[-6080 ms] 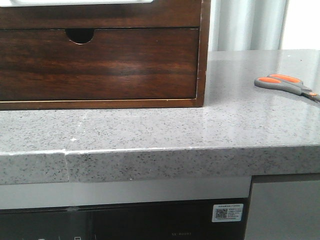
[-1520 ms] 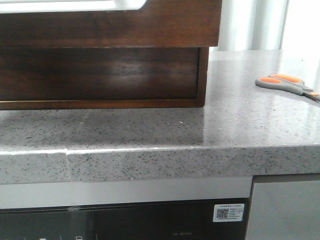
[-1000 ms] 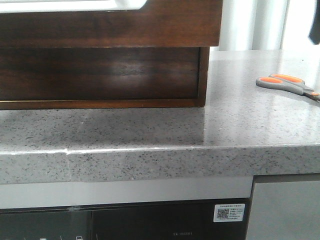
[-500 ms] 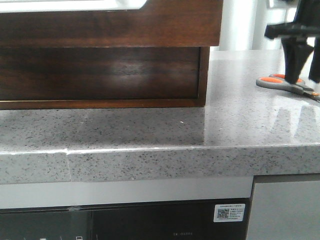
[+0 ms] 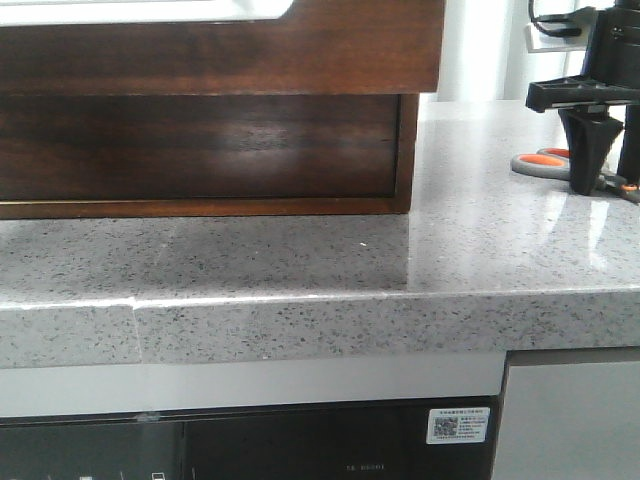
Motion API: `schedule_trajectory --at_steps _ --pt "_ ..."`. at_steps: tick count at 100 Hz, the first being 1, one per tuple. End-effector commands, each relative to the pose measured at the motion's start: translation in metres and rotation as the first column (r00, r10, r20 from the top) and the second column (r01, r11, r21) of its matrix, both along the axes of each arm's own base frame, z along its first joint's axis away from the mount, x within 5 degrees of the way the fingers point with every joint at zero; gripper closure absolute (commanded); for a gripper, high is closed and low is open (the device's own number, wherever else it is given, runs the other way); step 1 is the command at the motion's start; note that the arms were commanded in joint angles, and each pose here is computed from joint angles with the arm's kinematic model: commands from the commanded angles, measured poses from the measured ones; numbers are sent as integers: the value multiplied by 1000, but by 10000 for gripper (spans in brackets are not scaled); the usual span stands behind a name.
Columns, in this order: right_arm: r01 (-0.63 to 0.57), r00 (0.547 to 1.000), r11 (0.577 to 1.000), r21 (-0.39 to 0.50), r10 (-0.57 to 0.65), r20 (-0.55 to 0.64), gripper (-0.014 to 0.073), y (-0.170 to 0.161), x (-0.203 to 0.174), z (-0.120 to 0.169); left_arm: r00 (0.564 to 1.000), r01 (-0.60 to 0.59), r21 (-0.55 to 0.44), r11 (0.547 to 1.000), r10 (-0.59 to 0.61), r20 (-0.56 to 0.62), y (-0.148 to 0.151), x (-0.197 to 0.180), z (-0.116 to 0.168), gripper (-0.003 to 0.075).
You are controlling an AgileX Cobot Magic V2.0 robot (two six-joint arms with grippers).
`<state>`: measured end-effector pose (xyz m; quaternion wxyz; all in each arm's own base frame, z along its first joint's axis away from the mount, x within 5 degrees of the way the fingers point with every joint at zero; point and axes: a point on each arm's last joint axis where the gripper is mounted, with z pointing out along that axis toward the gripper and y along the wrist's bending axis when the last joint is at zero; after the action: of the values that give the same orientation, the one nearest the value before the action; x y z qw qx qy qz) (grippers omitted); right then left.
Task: Put scissors in drawer with both arms
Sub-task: 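Lower the right gripper over the scissors and grasp them at the pivot, then carry the scissors with the right gripper over the open drawer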
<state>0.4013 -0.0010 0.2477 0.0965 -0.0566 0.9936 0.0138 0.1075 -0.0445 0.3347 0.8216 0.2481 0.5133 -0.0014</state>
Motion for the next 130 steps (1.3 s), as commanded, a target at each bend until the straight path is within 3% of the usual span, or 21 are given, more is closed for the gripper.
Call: schedule_trajectory --at_steps 1,23,43,63,73,85,86,87,93,107,121,130 --pt "-7 998 1000 -7 7 65 365 -2 0 19 997 33 -59 998 -29 76 0 -3 17 382" --pt "-7 998 1000 -5 7 58 721 -1 -2 21 996 34 -60 998 -28 90 0 -7 19 382" --pt "-5 984 1000 3 4 178 718 0 -10 52 988 30 -70 997 -18 156 5 -25 26 382" --pt "-51 902 998 31 33 430 718 5 -43 125 992 -24 -99 995 36 120 16 -45 24 394" --pt "-121 814 991 61 64 578 718 12 -66 164 994 -39 -125 991 51 99 20 -53 23 428" --pt "-308 662 949 69 161 732 719 30 -100 207 993 -57 -129 990 70 97 24 -61 22 467" --pt "-345 631 937 59 185 754 718 34 -107 214 993 -59 -129 990 72 95 24 -61 21 469" --pt "-347 630 936 59 186 754 718 34 -107 214 993 -60 -129 990 73 95 24 -61 21 470" --pt "-454 528 890 24 248 812 718 48 -128 232 993 -66 -131 989 78 87 25 -62 20 484" --pt "-585 380 809 -58 336 862 719 77 -157 258 994 -63 -150 987 75 77 25 -62 20 490" --pt "-715 218 680 -163 439 871 718 114 -176 273 994 -63 -150 987 75 77 25 -62 20 490" --pt "-768 143 603 -213 487 862 718 137 -180 273 994 -63 -150 987 75 77 25 -62 20 490"
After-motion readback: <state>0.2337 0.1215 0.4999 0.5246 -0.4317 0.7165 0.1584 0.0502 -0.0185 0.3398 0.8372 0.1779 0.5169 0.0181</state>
